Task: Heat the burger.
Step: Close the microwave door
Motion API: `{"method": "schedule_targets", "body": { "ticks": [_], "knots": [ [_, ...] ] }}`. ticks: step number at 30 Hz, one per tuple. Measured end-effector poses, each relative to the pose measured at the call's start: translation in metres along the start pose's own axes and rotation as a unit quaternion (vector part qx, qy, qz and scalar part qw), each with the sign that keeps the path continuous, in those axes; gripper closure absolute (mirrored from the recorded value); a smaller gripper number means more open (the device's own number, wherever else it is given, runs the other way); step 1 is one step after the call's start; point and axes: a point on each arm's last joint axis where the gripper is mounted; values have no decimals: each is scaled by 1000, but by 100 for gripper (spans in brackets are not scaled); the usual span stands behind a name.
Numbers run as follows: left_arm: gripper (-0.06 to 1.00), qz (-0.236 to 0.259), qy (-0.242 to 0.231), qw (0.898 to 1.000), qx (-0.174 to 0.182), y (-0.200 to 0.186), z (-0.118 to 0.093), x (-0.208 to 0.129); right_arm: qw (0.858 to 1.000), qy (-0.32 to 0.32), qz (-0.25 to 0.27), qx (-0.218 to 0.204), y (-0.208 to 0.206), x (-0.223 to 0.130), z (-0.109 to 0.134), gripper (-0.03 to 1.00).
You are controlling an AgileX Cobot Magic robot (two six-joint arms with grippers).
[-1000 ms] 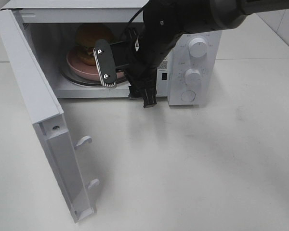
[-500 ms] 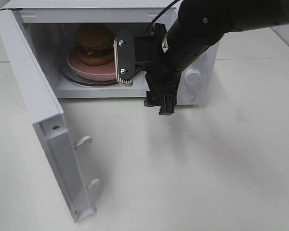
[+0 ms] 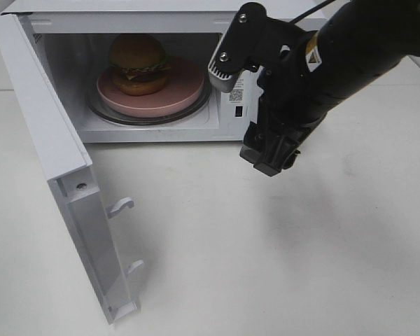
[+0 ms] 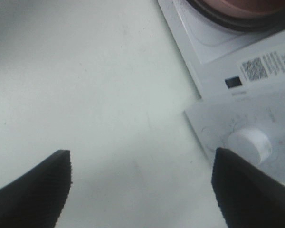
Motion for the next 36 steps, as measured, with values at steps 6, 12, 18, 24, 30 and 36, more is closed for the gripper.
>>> {"method": "schedule_targets", "body": {
  "ticks": [6, 12, 18, 24, 30, 36],
  "knots": [
    [94, 0, 0, 1000, 0, 0, 0, 0, 995, 90, 34, 5, -22, -22, 7, 20],
    [94, 0, 0, 1000, 0, 0, 0, 0, 987, 146, 65, 5, -43, -40, 12, 20],
    [94, 0, 0, 1000, 0, 0, 0, 0, 982, 170, 87, 2, -68, -52, 13, 20],
    [94, 0, 0, 1000, 0, 0, 0, 0, 976, 198, 87, 6, -101, -65, 17, 20],
    [94, 0, 0, 1000, 0, 0, 0, 0, 973, 215, 83, 5, -118, -73, 19, 20],
    [94, 0, 0, 1000, 0, 0, 0, 0, 973, 220, 74, 1, -134, -87, 25, 20]
  ]
}}
Point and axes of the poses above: a point on each arm's last joint axis where the gripper is mounted, y pointing out along that axis toward the gripper, z along the wrist's bending axis when the last joint is at zero, x = y × z, and after that the axes turned 2 degrees about y, right-handed
